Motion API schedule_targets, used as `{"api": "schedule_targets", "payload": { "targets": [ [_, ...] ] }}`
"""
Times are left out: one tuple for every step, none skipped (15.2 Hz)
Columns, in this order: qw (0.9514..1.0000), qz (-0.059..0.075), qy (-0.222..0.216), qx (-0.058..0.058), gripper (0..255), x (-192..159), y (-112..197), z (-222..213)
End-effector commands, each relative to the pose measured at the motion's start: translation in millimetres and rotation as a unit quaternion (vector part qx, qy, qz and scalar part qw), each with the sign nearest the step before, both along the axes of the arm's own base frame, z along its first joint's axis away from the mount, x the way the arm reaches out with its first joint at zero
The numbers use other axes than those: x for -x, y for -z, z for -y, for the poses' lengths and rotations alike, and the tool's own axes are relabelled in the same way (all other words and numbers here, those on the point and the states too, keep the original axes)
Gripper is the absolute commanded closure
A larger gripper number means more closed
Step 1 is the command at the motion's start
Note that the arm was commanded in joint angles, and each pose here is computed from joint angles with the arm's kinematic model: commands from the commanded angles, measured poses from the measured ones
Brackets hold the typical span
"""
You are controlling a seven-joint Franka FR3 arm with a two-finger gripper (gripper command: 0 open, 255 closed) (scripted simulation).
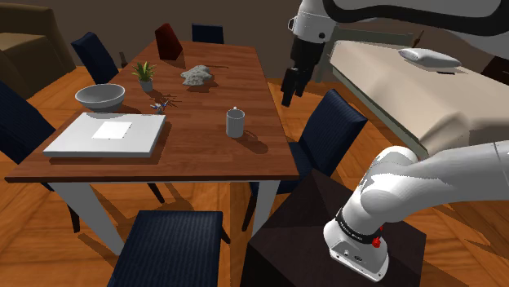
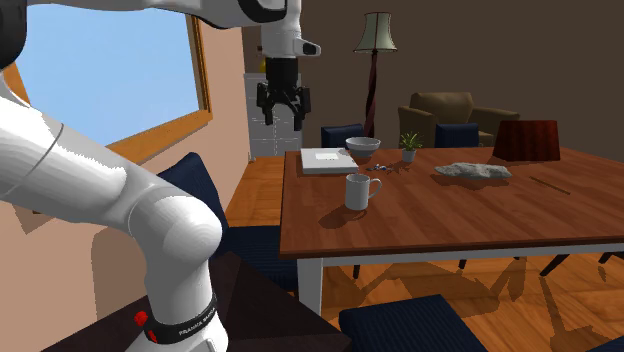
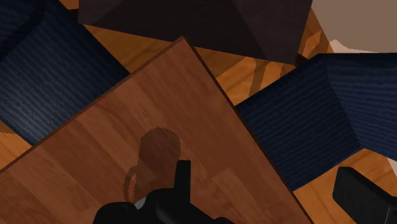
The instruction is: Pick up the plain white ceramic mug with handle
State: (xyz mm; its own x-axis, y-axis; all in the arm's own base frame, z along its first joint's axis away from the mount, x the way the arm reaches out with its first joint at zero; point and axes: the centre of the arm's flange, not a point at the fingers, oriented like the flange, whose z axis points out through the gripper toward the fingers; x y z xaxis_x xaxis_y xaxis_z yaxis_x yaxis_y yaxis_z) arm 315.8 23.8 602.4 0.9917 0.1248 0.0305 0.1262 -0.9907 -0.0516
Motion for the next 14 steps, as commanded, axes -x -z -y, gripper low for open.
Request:
{"api": "schedule_targets", "payload": {
  "targets": [
    [1.0, 0.0, 0.0, 0.0, 0, 0, 0, 0],
    [1.0, 0.001, 0.0, 0.001, 0, -10, 8, 0],
    [1.0, 0.001, 0.001, 0.003, 0, -21, 15, 1],
    [1.0, 0.002, 0.001, 0.004, 0, -31, 23, 1],
    [1.0, 0.002, 0.001, 0.006, 0, -42, 31, 1],
    [1.0, 0.003, 0.001, 0.007, 0, -53, 39, 2],
    [1.0, 0.003, 0.002, 0.009, 0, -63, 46, 2],
    [0.9999, 0.004, 0.002, 0.01, 0, -74, 54, 2],
    [0.9999, 0.004, 0.002, 0.012, 0, -84, 62, 3],
    [0.9999, 0.005, 0.002, 0.013, 0, -95, 69, 3],
    [0.9999, 0.005, 0.003, 0.014, 0, -105, 77, 4],
    [0.9999, 0.006, 0.003, 0.016, 0, -116, 84, 4],
    [0.9998, 0.006, 0.003, 0.017, 0, -126, 92, 5],
    [0.9998, 0.007, 0.003, 0.019, 0, -137, 100, 5]
  ]
}}
